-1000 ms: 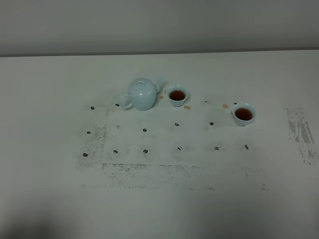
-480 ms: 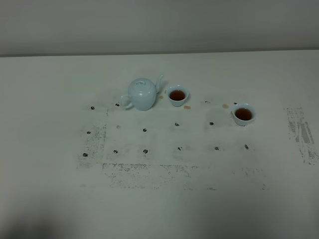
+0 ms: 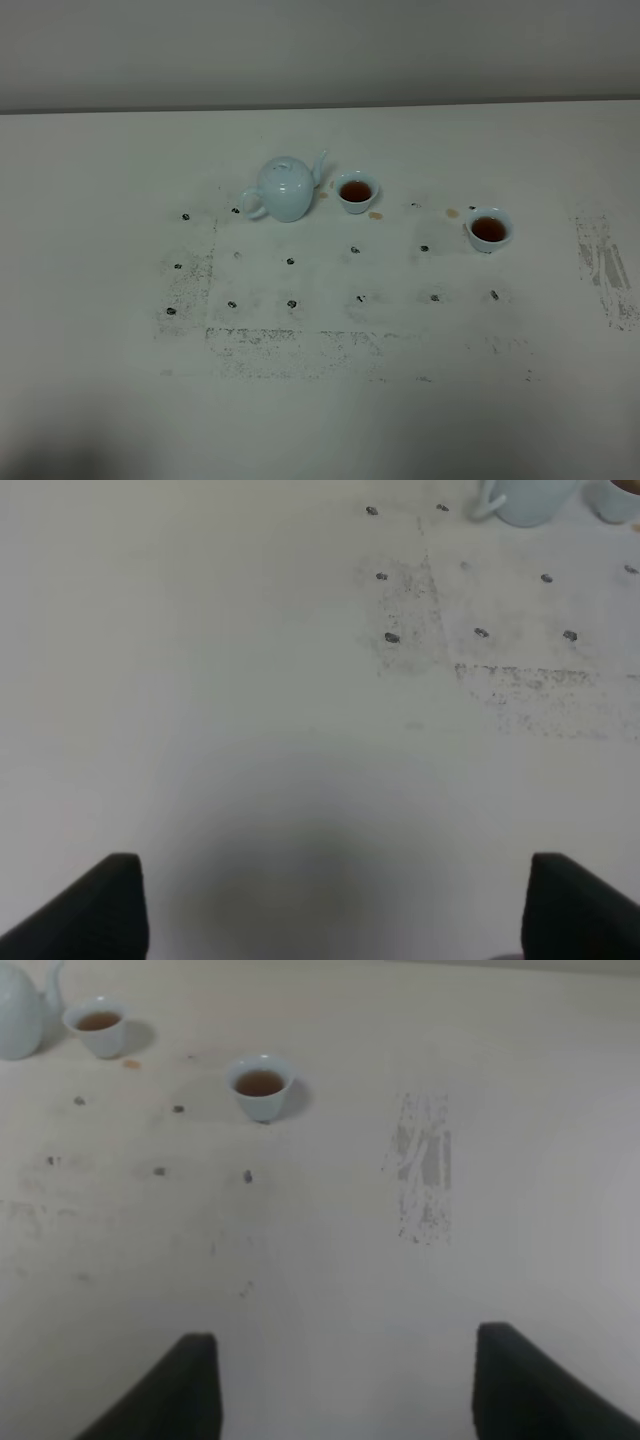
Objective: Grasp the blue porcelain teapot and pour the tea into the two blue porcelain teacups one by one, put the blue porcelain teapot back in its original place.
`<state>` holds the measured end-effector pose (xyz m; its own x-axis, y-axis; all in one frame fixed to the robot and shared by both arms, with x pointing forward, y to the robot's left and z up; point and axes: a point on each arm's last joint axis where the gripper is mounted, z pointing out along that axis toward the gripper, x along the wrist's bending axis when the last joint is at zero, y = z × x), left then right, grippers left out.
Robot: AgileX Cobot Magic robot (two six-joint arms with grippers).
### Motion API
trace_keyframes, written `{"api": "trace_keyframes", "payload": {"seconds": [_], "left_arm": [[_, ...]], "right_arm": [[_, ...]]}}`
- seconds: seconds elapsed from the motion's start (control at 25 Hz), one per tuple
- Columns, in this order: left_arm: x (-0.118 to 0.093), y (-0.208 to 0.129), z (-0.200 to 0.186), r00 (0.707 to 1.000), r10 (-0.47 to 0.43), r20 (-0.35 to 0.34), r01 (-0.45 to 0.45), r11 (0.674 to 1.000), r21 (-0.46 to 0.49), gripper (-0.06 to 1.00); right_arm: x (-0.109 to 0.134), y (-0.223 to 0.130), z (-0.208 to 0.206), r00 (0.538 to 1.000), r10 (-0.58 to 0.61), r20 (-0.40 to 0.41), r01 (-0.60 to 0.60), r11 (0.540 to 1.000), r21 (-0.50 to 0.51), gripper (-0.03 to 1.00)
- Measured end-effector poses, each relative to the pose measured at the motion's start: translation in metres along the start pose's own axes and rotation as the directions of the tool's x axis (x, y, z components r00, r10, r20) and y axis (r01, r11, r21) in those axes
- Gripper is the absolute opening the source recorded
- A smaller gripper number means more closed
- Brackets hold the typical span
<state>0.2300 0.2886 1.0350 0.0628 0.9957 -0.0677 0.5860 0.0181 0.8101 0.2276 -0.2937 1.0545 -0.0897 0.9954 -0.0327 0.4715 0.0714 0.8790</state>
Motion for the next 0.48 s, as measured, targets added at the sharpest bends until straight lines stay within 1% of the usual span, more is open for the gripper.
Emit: {"api": "trace_keyframes", "payload": {"seconds": [0.48], "left_arm": [[0.0000, -0.0001, 0.0001, 1.000, 0.000, 0.000, 0.000, 1.000, 0.000, 0.07]], "right_arm": [[0.0000, 0.0000, 0.0000, 1.000, 0.000, 0.000, 0.000, 1.000, 0.000, 0.52]]}}
